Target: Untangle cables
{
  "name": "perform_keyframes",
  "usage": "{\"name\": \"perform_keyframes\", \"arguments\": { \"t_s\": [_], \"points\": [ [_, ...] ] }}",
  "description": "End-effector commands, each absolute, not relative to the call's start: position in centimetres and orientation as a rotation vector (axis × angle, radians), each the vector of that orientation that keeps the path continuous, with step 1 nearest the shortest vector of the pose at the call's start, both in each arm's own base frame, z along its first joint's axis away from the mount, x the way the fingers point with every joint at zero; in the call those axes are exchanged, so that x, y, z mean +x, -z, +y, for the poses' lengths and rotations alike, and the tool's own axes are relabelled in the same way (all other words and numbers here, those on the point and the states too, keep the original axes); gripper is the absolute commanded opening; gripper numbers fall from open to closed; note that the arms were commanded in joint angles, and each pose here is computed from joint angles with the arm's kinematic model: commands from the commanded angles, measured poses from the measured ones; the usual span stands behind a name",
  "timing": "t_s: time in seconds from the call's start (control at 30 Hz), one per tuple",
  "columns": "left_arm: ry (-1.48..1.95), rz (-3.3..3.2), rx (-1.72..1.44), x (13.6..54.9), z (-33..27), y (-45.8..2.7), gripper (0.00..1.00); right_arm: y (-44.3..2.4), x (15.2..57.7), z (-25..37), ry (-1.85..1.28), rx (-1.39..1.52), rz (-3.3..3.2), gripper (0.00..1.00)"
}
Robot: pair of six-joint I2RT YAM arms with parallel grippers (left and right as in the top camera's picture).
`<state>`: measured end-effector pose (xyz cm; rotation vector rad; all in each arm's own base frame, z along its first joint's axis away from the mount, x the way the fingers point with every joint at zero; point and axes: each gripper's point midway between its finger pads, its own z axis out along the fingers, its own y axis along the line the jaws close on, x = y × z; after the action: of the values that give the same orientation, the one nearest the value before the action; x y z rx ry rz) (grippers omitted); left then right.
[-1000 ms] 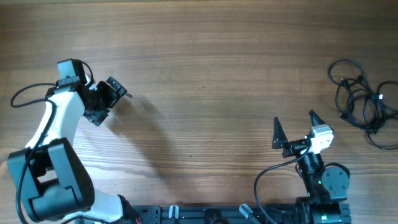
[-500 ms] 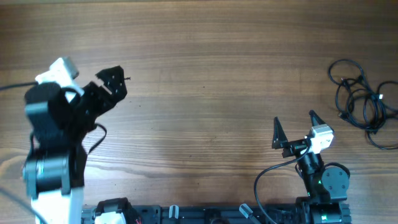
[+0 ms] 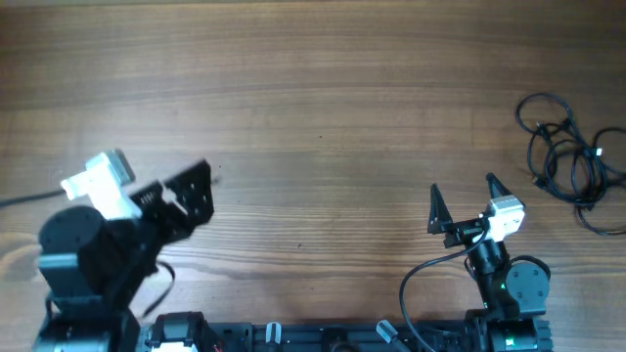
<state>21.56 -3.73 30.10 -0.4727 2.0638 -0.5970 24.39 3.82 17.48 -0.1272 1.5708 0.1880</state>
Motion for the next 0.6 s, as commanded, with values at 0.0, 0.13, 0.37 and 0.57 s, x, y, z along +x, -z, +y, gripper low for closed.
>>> {"name": "perform_keyframes", "arguments": {
  "t_s": [0.0,0.13,0.37,0.57],
  "points": [
    [0.594,2.136,-0.49,19.3,-4.0,-26.1,1.0,-17.8,24.3,4.0,-0.183,-0.142,1.556,1.0],
    [0.595,2.136,-0.49,17.3,-4.1,-21.5,1.0,-17.8,24.3,4.0,-0.183,-0.142,1.556,1.0],
    [0.605,1.833,-0.381,17.3,-3.7,-23.1,1.0,-17.8,24.3,4.0,-0.183,-0.142,1.556,1.0],
    [0.62,1.425,-0.221,19.2,-3.7,-31.1,1.0,-17.8,24.3,4.0,-0.183,-0.142,1.556,1.0]
  ]
}}
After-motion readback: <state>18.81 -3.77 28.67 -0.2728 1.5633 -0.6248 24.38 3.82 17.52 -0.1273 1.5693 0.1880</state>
